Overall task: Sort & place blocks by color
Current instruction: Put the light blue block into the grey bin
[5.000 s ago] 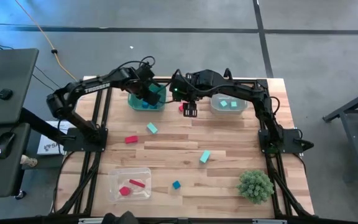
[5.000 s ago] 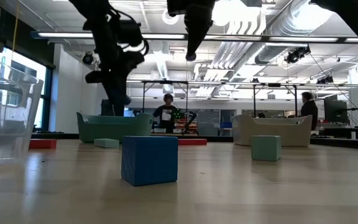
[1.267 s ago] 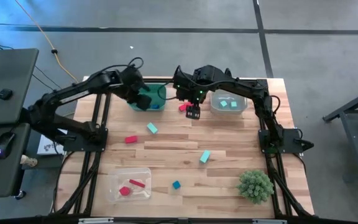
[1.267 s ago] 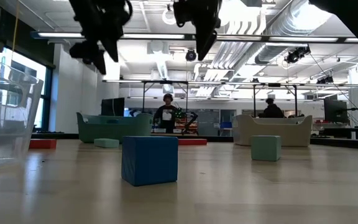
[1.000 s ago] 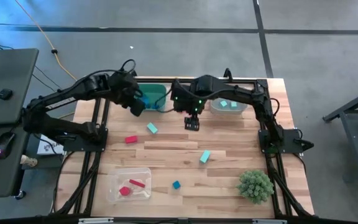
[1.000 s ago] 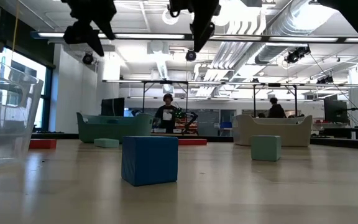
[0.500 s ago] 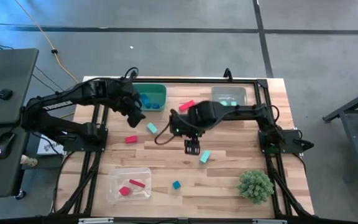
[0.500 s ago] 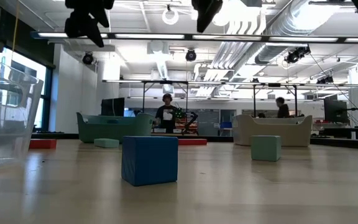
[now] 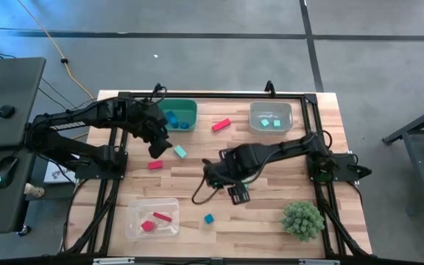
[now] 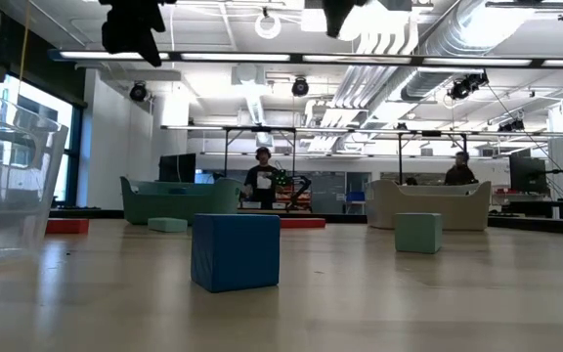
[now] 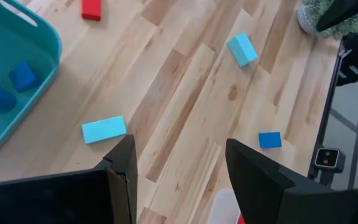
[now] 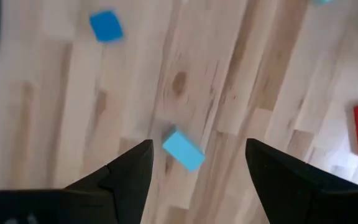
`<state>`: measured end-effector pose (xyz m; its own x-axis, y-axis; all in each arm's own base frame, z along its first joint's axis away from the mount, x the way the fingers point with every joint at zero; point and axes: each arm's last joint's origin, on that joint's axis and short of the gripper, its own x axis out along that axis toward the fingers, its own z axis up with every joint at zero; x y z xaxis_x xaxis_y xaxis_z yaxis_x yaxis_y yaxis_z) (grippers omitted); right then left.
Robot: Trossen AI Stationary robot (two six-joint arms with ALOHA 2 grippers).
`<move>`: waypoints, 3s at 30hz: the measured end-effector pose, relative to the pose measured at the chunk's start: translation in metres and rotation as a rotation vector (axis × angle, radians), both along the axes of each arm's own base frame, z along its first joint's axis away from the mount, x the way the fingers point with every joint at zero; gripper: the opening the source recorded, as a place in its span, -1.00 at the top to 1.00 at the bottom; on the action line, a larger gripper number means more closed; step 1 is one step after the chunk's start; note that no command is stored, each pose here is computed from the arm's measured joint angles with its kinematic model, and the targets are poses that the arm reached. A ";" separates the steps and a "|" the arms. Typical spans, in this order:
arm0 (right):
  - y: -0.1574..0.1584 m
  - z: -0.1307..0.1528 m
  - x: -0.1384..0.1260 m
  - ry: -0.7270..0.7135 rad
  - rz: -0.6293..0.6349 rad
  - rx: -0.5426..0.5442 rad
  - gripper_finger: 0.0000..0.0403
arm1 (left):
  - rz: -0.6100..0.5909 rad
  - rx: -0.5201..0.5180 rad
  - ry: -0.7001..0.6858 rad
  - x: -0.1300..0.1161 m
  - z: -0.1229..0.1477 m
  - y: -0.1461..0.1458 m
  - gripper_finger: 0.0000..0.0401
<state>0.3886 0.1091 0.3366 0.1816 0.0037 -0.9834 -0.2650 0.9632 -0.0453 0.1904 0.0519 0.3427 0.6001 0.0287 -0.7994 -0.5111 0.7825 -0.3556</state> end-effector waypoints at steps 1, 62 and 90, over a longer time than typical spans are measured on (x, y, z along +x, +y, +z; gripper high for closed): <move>0.003 -0.006 -0.001 0.024 0.029 -0.010 -0.22 | -0.004 0.000 0.000 0.000 0.000 -0.001 0.21; 0.000 -0.191 -0.028 0.316 0.231 -0.155 0.46 | -0.007 0.018 0.008 0.002 0.000 -0.004 0.21; -0.116 -0.118 -0.012 0.174 -0.186 -0.357 0.46 | 0.015 0.010 0.008 0.002 -0.001 -0.004 0.21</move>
